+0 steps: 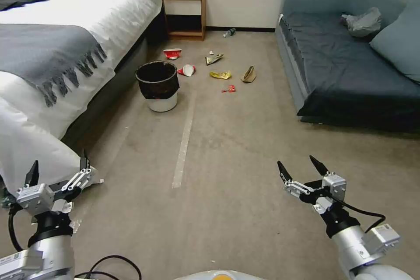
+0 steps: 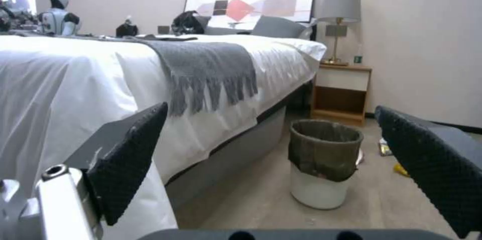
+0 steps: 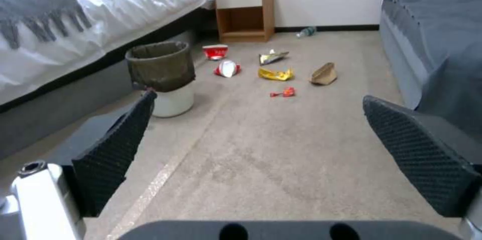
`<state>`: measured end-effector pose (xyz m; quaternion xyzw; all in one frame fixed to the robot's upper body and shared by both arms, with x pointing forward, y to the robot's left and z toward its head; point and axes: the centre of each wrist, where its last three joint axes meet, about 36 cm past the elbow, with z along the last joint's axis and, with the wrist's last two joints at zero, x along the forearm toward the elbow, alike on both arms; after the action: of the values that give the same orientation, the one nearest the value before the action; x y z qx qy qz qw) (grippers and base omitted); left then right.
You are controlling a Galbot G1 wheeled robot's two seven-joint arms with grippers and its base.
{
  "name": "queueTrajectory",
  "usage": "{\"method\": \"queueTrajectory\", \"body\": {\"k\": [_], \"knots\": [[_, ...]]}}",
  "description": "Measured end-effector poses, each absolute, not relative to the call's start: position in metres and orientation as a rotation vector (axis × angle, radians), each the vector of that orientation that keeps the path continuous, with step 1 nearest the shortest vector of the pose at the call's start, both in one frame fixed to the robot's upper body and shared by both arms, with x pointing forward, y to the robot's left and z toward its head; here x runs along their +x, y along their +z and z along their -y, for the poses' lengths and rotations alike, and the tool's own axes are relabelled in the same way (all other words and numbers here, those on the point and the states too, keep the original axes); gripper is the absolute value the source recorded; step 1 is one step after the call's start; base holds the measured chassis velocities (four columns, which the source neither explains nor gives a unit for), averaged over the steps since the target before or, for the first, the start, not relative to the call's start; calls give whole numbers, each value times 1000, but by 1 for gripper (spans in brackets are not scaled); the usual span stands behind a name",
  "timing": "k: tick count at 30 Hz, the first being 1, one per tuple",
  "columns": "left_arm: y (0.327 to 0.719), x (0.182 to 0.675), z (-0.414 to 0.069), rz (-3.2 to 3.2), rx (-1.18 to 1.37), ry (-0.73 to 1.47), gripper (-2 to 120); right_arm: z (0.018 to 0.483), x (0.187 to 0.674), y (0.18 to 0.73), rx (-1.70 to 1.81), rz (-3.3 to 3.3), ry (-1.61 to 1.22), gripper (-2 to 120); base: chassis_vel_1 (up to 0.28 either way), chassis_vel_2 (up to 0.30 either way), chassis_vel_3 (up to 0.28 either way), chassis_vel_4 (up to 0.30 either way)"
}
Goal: Pick up the trash can from the floor.
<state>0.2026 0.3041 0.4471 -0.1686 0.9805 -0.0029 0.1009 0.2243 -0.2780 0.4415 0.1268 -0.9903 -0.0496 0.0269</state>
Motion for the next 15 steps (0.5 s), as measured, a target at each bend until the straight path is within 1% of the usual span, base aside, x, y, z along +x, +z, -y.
{"method": "queueTrajectory", "body": {"k": [15], "knots": [[452, 203, -303, -2887, -497, -27, 100, 276, 223, 442, 387, 3060, -165, 100, 0, 0, 0, 0]]}}
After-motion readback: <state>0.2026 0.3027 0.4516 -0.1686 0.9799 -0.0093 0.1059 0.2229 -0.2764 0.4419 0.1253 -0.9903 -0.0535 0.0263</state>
